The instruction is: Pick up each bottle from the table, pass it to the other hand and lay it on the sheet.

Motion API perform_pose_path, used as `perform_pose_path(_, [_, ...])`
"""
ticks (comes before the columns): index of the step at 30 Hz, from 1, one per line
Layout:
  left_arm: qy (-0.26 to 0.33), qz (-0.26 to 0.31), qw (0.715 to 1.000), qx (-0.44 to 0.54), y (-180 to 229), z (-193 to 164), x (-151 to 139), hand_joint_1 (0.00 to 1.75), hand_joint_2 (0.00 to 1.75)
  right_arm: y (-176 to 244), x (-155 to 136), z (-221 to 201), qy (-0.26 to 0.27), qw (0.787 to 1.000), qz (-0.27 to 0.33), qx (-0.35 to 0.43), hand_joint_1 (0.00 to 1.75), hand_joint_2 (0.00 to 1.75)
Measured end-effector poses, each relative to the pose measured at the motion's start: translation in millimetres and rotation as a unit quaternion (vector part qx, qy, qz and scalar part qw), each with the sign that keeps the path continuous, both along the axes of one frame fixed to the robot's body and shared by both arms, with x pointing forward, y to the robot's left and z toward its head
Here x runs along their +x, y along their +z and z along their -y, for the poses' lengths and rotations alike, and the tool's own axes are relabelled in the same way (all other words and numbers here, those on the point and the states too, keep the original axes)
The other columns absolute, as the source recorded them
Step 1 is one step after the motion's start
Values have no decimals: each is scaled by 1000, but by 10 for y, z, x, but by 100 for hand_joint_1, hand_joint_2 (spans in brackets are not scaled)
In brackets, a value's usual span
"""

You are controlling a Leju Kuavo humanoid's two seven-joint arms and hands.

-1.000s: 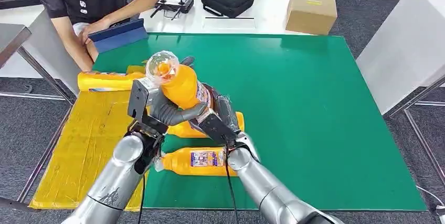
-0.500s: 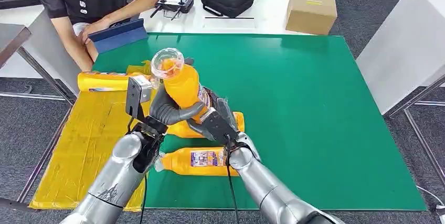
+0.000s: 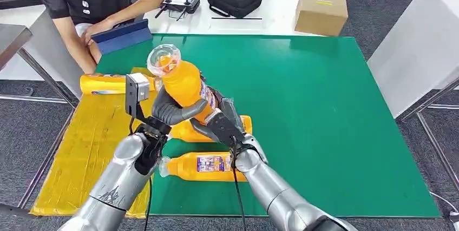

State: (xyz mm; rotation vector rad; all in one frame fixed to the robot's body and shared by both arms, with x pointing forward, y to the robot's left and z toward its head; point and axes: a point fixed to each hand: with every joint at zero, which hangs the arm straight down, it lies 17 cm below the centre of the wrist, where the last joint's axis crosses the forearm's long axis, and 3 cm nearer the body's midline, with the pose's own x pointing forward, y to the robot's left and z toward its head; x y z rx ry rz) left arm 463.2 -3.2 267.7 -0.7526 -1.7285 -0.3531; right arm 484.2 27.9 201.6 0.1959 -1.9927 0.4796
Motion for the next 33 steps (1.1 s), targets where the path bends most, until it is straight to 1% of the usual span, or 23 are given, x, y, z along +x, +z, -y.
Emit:
perform_pose_path(13, [19,6,1000,2,17,-20,37,175,175,9,8,-7,-1,1000,-2,0,175,175])
perform_pose_path(16, [33,12,999,5,24,-46,66,175,175,16,16,-2,-2,1000,-1,0,173,175])
perform_pose_path(17, [40,15,999,7,26,-62,80,175,175,22,19,2,-4,1000,-1,0,79,175])
perform_pose_path(18, [52,20,998,10,32,-90,104,175,175,34,20,7,-6,1000,0,0,0,175])
perform_pose_path(21, [98,43,994,29,70,-235,192,175,175,73,-2,50,-19,1000,8,-3,0,175])
perform_pose_path(23, [140,58,987,46,69,-418,271,175,175,77,-44,110,-30,999,12,-7,0,175])
perform_pose_path(26, [219,75,970,73,59,-878,432,175,175,100,-141,320,-53,998,32,-19,0,175])
perform_pose_path(29, [257,74,960,83,-1,-1218,515,175,175,169,-207,502,-67,996,47,-22,0,175])
perform_pose_path(33, [281,74,953,87,-16,-1415,548,175,175,290,-289,600,-73,995,68,-19,0,175])
